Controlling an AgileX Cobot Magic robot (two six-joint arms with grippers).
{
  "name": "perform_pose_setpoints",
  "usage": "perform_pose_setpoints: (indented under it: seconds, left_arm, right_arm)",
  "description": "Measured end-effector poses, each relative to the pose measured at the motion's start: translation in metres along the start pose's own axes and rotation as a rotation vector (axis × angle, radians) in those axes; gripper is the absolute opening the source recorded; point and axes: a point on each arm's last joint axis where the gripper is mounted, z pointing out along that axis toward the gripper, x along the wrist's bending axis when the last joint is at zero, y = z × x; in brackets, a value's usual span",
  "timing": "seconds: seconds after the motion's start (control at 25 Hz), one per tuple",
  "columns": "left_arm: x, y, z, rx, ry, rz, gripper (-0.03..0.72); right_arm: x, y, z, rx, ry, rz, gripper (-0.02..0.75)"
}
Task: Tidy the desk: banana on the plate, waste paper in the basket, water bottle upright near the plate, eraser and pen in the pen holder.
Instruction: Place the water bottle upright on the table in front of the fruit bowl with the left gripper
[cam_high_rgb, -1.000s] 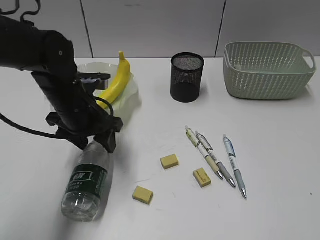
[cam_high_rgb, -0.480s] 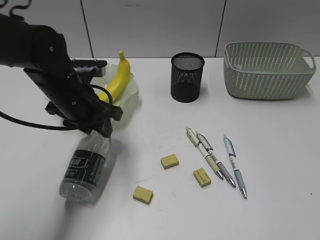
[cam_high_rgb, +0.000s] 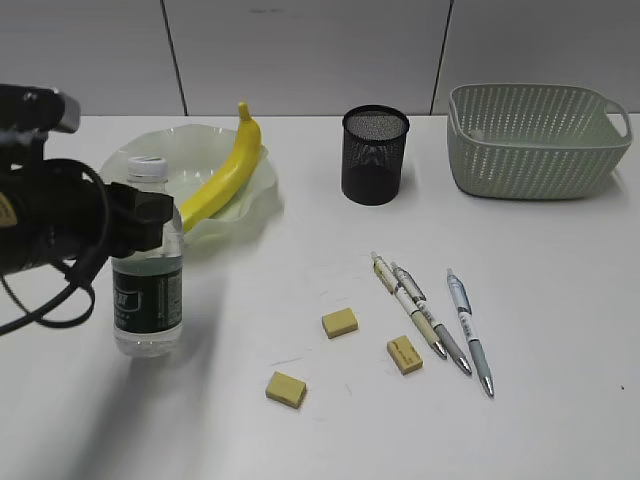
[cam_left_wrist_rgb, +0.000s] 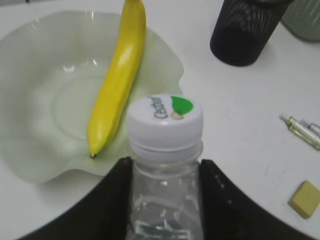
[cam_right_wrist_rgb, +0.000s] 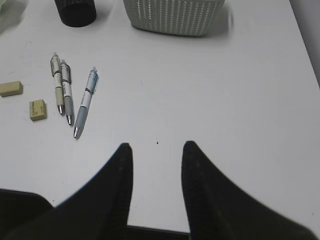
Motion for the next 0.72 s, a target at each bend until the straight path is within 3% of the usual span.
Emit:
perform_pose_setpoints:
  seconds: [0.32, 0.44, 0.56, 0.72]
  left_arm:
    - [0.007, -0.031, -0.003, -0.419, -0.051, 0.007, 0.305]
    - [0.008, -0.038, 0.007, -0.471, -0.056, 0.011, 0.305]
    - [0.011, -0.053, 0.021, -0.409, -0.044, 0.012, 0.305]
    - [0.012, -0.056, 0.026, -0.437, -0.048, 0.013, 0.305]
  right_arm:
    - [0.000, 0.000, 0.000, 0.000, 0.000, 0.000, 0.276]
    - [0.000, 0.000, 0.000, 0.000, 0.000, 0.000, 0.276]
    - [0.000, 0.000, 0.000, 0.000, 0.000, 0.000, 0.276]
    - [0.000, 0.000, 0.000, 0.000, 0.000, 0.000, 0.276]
